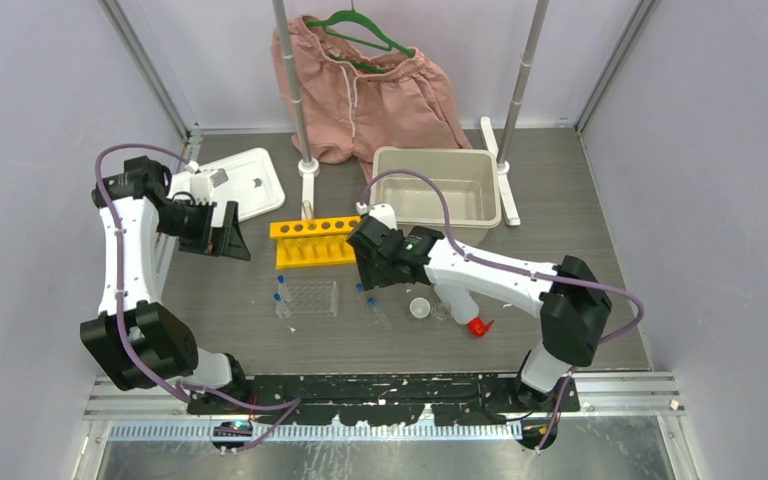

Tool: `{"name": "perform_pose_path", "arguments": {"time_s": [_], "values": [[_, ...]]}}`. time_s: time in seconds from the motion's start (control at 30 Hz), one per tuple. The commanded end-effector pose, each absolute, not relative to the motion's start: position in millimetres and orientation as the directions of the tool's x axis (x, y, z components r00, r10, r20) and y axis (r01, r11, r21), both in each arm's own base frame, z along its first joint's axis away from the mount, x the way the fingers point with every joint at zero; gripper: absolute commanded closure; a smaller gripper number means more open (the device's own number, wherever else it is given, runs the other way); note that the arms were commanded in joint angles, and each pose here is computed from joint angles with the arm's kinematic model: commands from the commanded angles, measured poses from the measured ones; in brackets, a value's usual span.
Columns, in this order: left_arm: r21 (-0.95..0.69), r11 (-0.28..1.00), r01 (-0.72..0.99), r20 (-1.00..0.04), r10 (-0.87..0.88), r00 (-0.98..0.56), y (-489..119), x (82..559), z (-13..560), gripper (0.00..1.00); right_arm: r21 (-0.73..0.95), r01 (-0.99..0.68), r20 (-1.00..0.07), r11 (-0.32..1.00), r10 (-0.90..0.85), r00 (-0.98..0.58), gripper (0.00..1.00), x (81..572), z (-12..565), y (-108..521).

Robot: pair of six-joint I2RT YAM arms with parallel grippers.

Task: Organize the chemistry lab equipment

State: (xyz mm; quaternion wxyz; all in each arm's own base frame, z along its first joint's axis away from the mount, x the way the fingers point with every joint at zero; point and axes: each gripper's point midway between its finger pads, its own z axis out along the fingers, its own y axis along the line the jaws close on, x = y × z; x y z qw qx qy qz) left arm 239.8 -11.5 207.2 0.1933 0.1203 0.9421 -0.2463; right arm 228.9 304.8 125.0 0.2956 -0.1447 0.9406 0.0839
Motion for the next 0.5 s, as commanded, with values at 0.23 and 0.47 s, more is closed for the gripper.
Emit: {"name": "perform_pose_path", "arguments": {"time_s": [0.23, 0.47], "values": [[-0.343, 0.868, 0.359, -0.491, 0.16, -0.857, -8.3, 236.1, 222.9, 0.0, 0.141, -0.361, -0.578, 0.922, -0.219, -0.786, 0.38, 243.4, 122.6, 348.3], [-0.386, 0.845, 0.371, -0.517, 0.136, -0.845, -19.1, 234.7, 233.2, 0.0, 0.164, -0.32, -0.585, 0.933, -0.169, -0.793, 0.42, 245.0, 116.6, 348.5]]}}
